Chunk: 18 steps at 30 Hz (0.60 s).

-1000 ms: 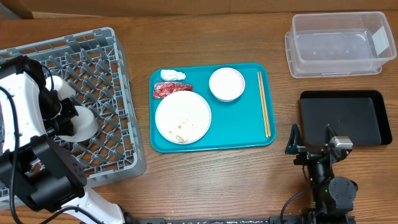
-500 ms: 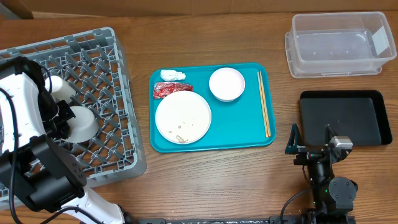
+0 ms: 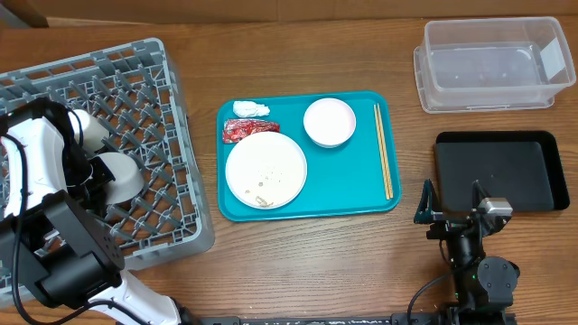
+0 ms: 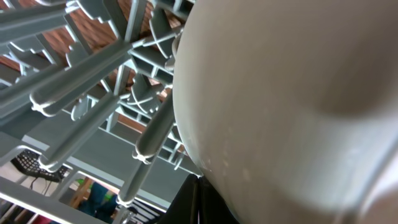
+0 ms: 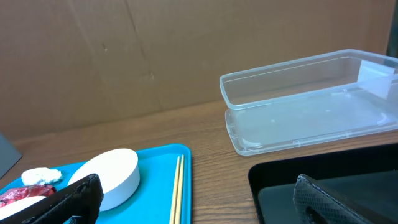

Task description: Sort waste into correct bins and load items into the dishwasher

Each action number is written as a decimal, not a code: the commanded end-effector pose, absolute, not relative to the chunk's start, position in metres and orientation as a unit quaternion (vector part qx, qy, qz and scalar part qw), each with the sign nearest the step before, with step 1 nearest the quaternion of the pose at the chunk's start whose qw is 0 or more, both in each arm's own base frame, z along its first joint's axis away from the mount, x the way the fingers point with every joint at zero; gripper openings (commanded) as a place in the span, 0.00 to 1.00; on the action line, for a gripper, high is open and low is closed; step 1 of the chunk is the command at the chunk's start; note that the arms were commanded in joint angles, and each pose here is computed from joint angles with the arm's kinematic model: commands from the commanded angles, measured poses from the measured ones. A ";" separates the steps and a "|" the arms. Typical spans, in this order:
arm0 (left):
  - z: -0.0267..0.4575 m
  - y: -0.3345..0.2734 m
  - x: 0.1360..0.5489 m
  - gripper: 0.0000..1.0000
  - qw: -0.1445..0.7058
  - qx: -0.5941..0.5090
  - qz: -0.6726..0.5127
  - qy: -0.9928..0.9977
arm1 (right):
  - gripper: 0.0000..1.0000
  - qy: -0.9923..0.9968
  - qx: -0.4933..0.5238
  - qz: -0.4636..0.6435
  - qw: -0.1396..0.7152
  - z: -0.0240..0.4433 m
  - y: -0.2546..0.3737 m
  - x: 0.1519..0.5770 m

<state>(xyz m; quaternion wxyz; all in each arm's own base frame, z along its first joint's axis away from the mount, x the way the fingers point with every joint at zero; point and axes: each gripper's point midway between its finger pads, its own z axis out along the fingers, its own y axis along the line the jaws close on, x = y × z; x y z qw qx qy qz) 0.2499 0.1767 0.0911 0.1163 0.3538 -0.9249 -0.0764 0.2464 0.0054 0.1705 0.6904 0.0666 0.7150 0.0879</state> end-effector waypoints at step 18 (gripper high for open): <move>0.138 0.177 0.294 0.04 0.031 0.370 -0.032 -0.928 | 1.00 0.713 0.064 0.085 0.693 0.170 0.006 0.246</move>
